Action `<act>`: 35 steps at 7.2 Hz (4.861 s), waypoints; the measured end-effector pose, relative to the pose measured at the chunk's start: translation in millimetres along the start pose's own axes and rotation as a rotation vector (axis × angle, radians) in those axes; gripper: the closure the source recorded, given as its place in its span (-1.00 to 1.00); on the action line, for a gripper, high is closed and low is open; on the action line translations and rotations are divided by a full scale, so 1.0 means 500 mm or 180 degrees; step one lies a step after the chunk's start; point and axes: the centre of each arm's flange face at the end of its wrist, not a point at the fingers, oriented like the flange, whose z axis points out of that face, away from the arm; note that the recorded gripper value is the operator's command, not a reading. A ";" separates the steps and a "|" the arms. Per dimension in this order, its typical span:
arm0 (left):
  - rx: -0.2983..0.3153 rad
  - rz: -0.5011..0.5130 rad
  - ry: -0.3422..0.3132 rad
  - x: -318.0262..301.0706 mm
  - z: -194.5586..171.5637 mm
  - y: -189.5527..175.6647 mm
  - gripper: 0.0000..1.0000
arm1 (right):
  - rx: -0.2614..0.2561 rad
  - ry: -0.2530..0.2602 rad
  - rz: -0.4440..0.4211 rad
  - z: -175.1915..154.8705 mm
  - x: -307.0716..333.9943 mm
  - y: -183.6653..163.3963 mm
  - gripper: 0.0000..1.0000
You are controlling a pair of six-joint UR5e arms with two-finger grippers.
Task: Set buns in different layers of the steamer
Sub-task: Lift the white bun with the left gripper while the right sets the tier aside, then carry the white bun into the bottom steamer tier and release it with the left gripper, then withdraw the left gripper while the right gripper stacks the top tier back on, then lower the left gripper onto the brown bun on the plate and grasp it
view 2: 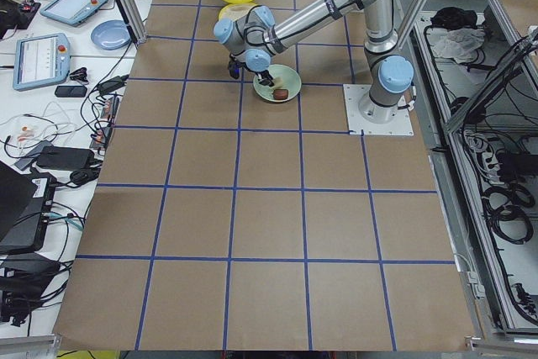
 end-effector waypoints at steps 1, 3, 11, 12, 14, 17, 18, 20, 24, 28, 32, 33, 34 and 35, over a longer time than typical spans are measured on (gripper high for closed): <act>0.0052 0.0001 0.0001 0.000 -0.015 0.000 1.00 | 0.0006 0.0001 -0.0002 -0.001 -0.001 0.003 1.00; 0.0222 0.0013 0.0010 0.000 -0.065 0.003 1.00 | 0.0044 -0.0009 -0.0010 -0.015 0.000 0.011 1.00; 0.1267 -0.0301 0.0818 0.196 -0.325 0.074 1.00 | -0.0188 0.0046 -0.0555 -0.054 0.208 0.030 1.00; 0.1347 -0.0320 0.0993 0.252 -0.324 0.084 1.00 | -0.0155 0.0062 -0.0598 -0.047 0.214 0.020 1.00; 0.1406 -0.0272 0.1398 0.345 -0.312 0.092 1.00 | -0.0172 0.0194 -0.0684 -0.039 0.205 0.014 1.00; 0.1246 -0.0266 0.1906 0.449 -0.261 0.067 1.00 | -0.0236 0.0234 -0.0719 -0.018 0.201 0.004 1.00; 0.1190 -0.0264 0.1966 0.472 -0.243 0.062 0.16 | -0.0258 0.0233 -0.0724 -0.010 0.201 0.001 1.00; 0.1174 -0.0234 0.1973 0.494 -0.232 0.066 -1.00 | -0.0269 0.0233 -0.0725 -0.005 0.201 -0.002 1.00; 0.1368 -0.0264 0.1892 0.484 -0.270 0.089 -1.00 | -0.0251 0.0210 -0.0728 -0.007 0.181 0.000 1.00; 0.1739 0.0019 0.0575 0.299 -0.323 0.108 -1.00 | 0.0055 0.0245 -0.0527 -0.027 -0.153 0.081 1.00; 0.1501 0.0493 -0.0175 0.115 -0.308 0.141 -1.00 | 0.0267 0.0143 -0.0103 0.001 -0.301 0.117 1.00; 0.1332 0.0519 -0.0232 0.065 -0.289 0.131 -1.00 | 0.0303 0.0125 -0.0046 0.006 -0.307 0.113 1.00; 0.1144 0.0452 -0.0229 0.019 -0.263 0.118 -1.00 | 0.0320 0.0125 -0.0024 0.014 -0.310 0.108 1.00; 0.0965 0.0361 -0.0212 -0.017 -0.239 0.107 -1.00 | 0.0303 0.0140 -0.0020 0.025 -0.311 0.108 1.00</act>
